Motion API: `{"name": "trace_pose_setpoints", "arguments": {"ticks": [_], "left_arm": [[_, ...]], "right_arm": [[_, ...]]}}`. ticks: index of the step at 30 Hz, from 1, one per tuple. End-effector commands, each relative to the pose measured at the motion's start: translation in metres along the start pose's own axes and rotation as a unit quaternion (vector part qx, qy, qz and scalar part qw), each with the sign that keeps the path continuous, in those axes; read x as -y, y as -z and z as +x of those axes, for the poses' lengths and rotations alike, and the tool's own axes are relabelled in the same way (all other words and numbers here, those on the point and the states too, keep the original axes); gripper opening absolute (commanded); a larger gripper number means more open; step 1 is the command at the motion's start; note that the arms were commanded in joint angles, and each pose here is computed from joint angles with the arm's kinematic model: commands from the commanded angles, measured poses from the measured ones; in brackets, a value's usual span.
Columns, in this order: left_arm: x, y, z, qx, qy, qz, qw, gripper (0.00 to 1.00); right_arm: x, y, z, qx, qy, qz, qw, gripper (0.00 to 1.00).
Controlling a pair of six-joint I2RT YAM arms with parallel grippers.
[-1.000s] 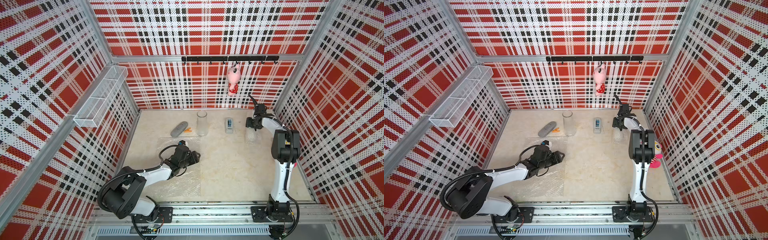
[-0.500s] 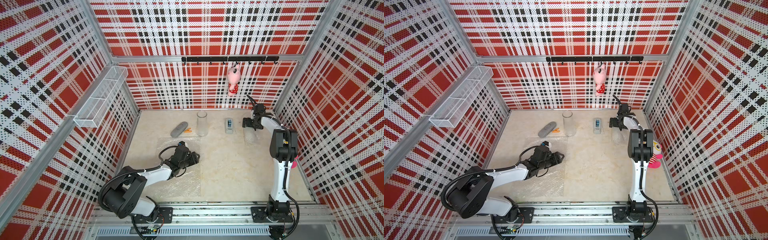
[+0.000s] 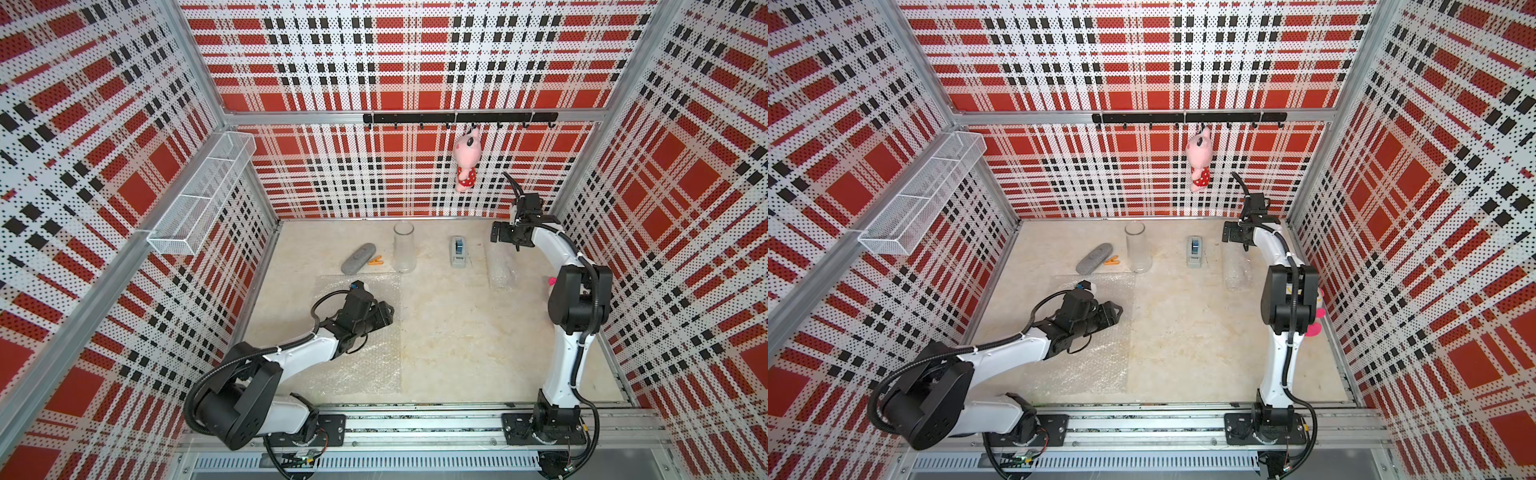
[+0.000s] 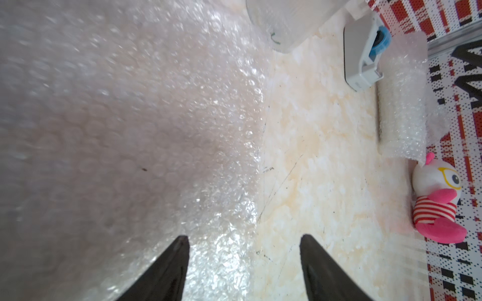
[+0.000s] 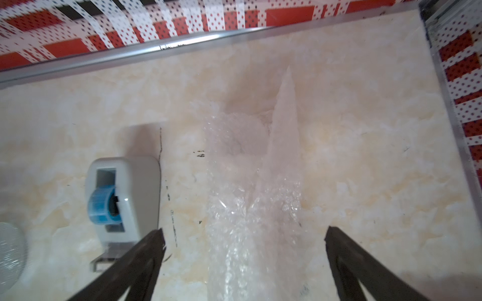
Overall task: Wrap vases in bubble wrap
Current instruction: Place the wrapped vase at the center of the board, then move the bubble wrap to the center of the board.
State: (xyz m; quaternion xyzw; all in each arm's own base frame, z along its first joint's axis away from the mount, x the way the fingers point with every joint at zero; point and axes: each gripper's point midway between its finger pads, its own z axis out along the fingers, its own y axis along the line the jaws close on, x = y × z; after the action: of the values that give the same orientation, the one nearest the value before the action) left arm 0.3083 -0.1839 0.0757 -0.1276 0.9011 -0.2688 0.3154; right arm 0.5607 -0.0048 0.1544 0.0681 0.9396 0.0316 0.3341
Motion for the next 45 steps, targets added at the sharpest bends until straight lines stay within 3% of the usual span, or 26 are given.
{"name": "trace_pose_setpoints", "arguments": {"ticks": [1, 4, 7, 11, 16, 21, 29, 35, 38, 42, 45], "left_arm": [[-0.016, 0.015, -0.025, 0.040, 0.015, -0.030, 0.999, 0.71], [-0.037, 0.029, -0.046, 0.077, 0.050, -0.054, 0.994, 0.71], [-0.065, 0.042, -0.059, 0.107, 0.091, -0.077, 0.987, 0.71], [-0.102, 0.052, -0.063, 0.127, 0.136, -0.103, 0.977, 0.70], [-0.118, 0.050, -0.056, 0.125, 0.150, -0.114, 0.974, 0.69], [-0.120, 0.044, -0.044, 0.116, 0.159, -0.107, 0.975, 0.68], [-0.123, 0.041, -0.032, 0.103, 0.156, -0.111, 0.976, 0.68], [-0.122, 0.043, -0.036, 0.108, 0.155, -0.114, 0.975, 0.68], [-0.121, 0.045, -0.040, 0.112, 0.153, -0.119, 0.975, 0.68], [-0.120, 0.045, -0.043, 0.111, 0.149, -0.120, 0.975, 0.68], [-0.116, 0.042, -0.042, 0.108, 0.146, -0.114, 0.977, 0.68]], "right_arm": [[-0.011, 0.049, -0.025, 0.043, -0.009, -0.017, 0.999, 1.00], [-0.048, 0.076, -0.011, 0.055, -0.003, -0.055, 0.997, 1.00], [-0.105, 0.103, 0.028, 0.088, 0.020, -0.102, 0.991, 1.00], [-0.180, 0.123, 0.102, 0.097, 0.037, -0.181, 0.978, 0.84], [-0.252, 0.120, 0.189, 0.063, 0.058, -0.256, 0.963, 0.73], [-0.306, 0.090, 0.254, -0.018, 0.119, -0.273, 0.955, 0.72], [-0.337, 0.055, 0.290, -0.054, 0.163, -0.242, 0.955, 0.69], [-0.337, 0.030, 0.314, -0.051, 0.228, -0.157, 0.960, 0.61], [-0.328, 0.020, 0.321, -0.054, 0.242, -0.131, 0.960, 0.46], [-0.317, 0.022, 0.321, -0.050, 0.249, -0.118, 0.960, 0.10], [-0.301, 0.031, 0.309, -0.040, 0.248, -0.101, 0.963, 0.03]]}}
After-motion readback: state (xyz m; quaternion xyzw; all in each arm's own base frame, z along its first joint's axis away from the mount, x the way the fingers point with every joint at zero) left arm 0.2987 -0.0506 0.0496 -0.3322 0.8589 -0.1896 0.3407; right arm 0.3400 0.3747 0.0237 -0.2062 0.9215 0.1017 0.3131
